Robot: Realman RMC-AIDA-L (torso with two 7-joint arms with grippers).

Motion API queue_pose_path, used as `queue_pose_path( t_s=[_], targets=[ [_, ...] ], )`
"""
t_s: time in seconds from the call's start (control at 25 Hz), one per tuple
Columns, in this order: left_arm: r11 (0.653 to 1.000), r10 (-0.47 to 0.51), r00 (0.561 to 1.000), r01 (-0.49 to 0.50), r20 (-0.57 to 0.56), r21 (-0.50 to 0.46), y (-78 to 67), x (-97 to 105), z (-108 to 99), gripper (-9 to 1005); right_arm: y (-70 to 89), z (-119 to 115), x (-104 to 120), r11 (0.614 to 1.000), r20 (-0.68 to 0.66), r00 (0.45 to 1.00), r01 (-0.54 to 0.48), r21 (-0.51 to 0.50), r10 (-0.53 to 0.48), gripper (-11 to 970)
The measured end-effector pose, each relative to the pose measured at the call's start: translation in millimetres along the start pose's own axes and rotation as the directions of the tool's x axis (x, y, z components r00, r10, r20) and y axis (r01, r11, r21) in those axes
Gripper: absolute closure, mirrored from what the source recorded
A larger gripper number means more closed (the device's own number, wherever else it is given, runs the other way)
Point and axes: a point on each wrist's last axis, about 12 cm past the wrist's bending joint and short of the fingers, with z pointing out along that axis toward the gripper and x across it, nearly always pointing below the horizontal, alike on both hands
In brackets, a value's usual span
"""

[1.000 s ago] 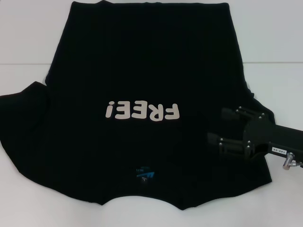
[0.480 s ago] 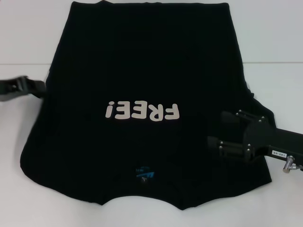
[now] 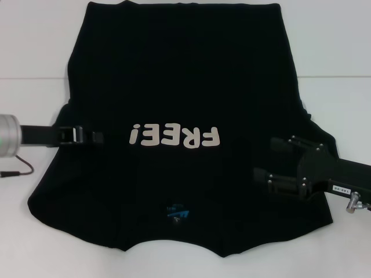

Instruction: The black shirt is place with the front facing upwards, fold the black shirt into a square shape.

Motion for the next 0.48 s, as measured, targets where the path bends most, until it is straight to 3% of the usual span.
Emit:
queue_pose_path(
  t_s=[0.16,0.36,0.48],
  targets=[
    [0.997,-0.073,0.997,0.074,-0.023,0.039,-3.1,8,13,994,0.2,0,0,1.000,0.000,1.000,0.000,-0.001,0.000,75],
    [0.965,-0.240,0.971,0.237,0.012,0.107,2.4,16,14,850,0.2,0,0,1.000,0.000,1.000,0.000,-0.001,0.000,75],
    [0.927,-0.365,0.928,0.354,0.079,0.122,16.5,19,2,652,0.4,0,0,1.000,-0.001,1.000,-0.001,-0.001,0.001,75]
  ],
)
